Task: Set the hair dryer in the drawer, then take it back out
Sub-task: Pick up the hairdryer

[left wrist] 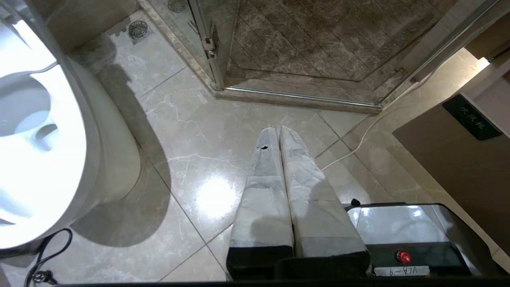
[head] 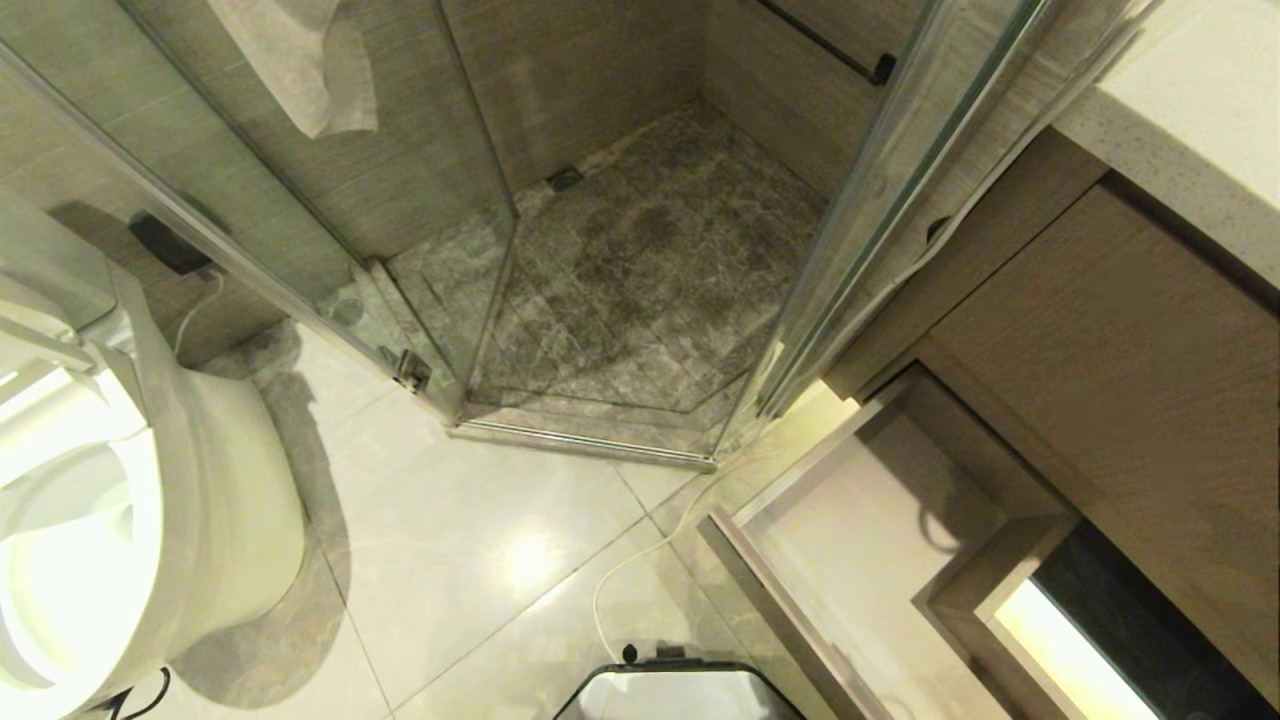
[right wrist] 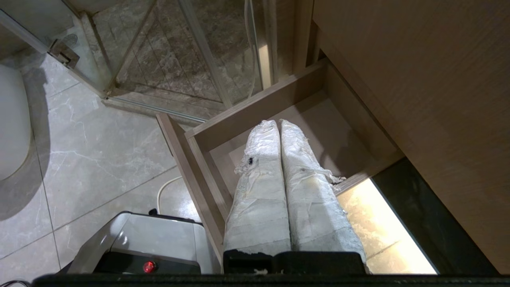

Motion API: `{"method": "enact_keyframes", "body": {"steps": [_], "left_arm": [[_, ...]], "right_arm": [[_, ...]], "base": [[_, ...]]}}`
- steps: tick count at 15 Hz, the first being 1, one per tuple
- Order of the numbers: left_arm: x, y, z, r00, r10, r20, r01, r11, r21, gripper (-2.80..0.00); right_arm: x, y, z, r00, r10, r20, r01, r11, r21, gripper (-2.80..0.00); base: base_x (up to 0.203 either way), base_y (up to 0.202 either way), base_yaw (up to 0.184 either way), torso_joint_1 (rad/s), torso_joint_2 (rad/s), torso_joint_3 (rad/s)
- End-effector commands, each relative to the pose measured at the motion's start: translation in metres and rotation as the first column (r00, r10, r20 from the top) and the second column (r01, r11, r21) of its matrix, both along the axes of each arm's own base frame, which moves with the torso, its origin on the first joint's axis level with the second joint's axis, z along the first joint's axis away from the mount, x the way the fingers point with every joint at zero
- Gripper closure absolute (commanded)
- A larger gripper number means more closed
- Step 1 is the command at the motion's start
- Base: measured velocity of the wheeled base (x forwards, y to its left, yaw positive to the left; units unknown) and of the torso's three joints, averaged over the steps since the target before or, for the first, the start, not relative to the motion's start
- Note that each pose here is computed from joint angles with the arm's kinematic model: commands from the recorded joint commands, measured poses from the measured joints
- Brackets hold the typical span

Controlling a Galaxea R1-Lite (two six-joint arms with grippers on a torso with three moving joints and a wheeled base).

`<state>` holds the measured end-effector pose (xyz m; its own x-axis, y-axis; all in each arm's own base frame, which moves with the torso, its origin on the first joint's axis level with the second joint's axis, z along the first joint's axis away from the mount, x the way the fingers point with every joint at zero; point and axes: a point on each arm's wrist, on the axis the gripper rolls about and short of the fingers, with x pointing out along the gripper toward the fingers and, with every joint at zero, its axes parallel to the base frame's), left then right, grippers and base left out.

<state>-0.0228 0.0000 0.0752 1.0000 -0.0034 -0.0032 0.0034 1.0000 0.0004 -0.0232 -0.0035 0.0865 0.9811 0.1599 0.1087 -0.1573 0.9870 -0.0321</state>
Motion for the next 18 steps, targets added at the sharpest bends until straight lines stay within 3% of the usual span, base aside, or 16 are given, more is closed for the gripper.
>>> {"method": "enact_keyframes", "body": {"steps": [1, 8, 12, 18], "left_arm": [[0.0001, 0.0, -0.0002, 1.0, 0.0, -0.001, 0.0, 1.0, 0.0, 0.0], [0.0, 0.0, -0.0001, 1.0, 0.0, 0.0, 0.0, 1.0, 0.0, 0.0], [0.0001, 0.0, -0.0003, 1.0, 0.0, -0.001, 0.0, 1.0, 0.0, 0.0], [0.0, 0.0, 0.0, 1.0, 0.0, 0.0, 0.0, 1.0, 0.0, 0.0]], "right_arm": [[0.0003, 0.0001, -0.0118, 1.0, 0.001, 0.0, -0.001, 1.0, -0.001, 0.0], [0.0003, 0.0, -0.0115, 1.0, 0.003, 0.0, -0.003, 1.0, 0.02, 0.0], [0.0003, 0.0001, -0.0117, 1.0, 0.002, -0.001, -0.002, 1.0, 0.019, 0.0], [0.0003, 0.0001, -0.0116, 1.0, 0.002, -0.001, -0.002, 1.0, 0.019, 0.0]], "base": [[0.0, 0.0, 0.0, 0.0, 0.0, 0.0], [-0.001, 0.001, -0.031, 0.111, -0.22, -0.106], [-0.001, 0.003, -0.107, 0.027, -0.05, -0.021], [0.0, 0.0, 0.0, 0.0, 0.0, 0.0]]}}
